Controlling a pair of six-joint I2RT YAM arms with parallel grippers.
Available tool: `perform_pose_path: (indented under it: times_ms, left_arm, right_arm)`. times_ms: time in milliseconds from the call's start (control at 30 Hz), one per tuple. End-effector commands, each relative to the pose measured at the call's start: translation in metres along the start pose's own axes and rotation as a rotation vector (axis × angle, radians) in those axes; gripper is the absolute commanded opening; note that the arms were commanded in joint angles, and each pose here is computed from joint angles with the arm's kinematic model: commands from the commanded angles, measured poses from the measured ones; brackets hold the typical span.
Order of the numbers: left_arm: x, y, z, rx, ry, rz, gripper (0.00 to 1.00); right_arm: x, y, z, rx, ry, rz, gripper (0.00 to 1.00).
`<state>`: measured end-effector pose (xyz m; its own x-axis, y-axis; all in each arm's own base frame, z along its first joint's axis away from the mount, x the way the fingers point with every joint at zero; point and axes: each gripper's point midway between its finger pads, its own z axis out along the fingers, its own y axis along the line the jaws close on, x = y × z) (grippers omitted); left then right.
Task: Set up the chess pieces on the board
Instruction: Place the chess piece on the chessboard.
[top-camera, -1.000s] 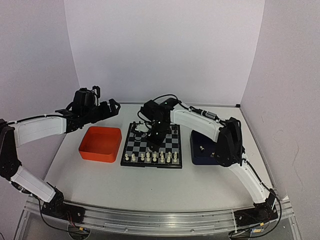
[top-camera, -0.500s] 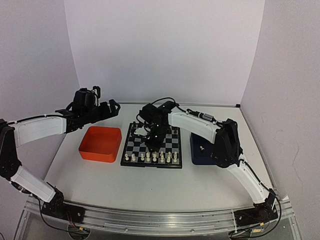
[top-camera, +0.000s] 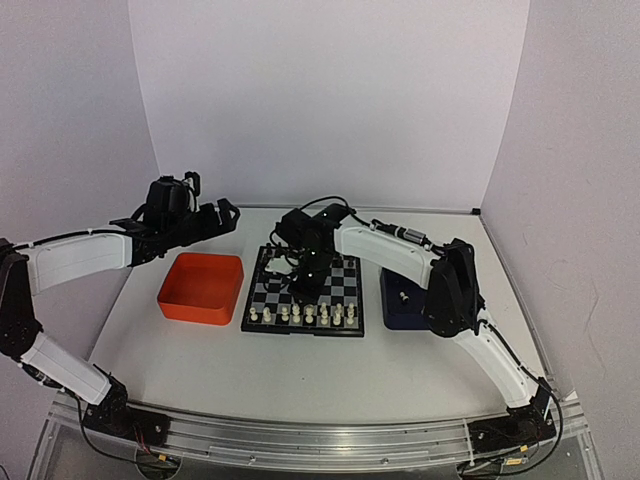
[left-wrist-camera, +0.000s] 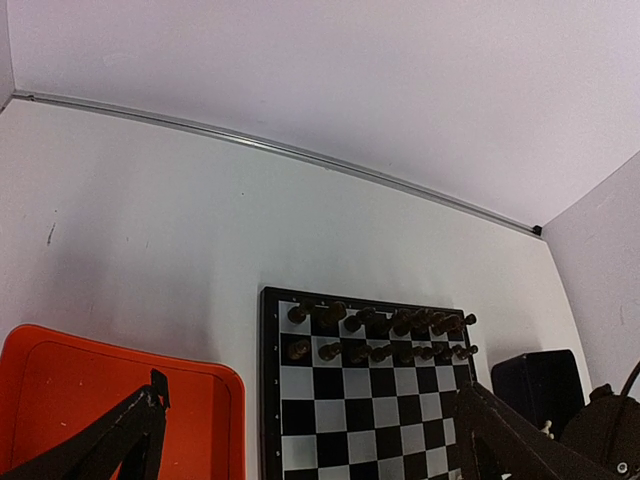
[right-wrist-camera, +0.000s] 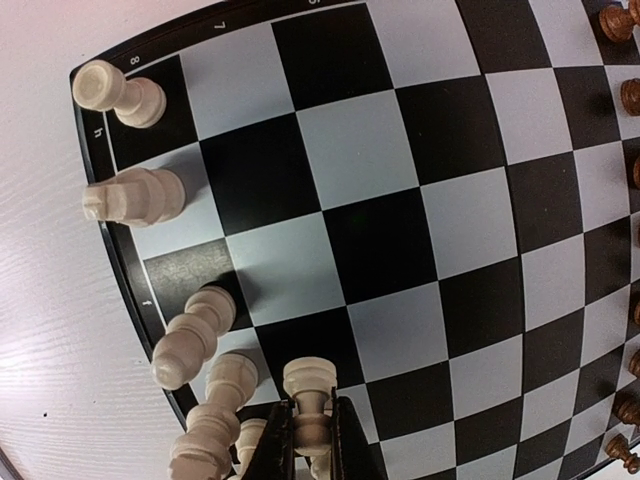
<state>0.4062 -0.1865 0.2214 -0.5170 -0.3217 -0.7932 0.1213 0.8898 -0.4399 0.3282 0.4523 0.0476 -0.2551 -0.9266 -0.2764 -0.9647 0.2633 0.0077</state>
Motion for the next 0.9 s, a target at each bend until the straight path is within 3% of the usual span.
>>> perform_pose_path:
  times_ms: [0,600,867]
  left_arm:
    - [-0.015,-0.002,-0.012,0.003,-0.05,0.0,1.0]
    - [-0.01,0.002,-0.018,-0.01,-0.035,0.001,1.0]
    - [-0.01,0.0,-0.019,0.003,-0.035,-0.001,1.0]
  right_arm:
    - [-0.006,0.003,0.003,-0.005,-0.014,-0.016,0.07]
    - [-0.005,0.005,0.004,0.005,-0.007,-0.018,0.19]
    - [-0.015,0.0,-0.016,0.037,-0.049,-0.02,0.26]
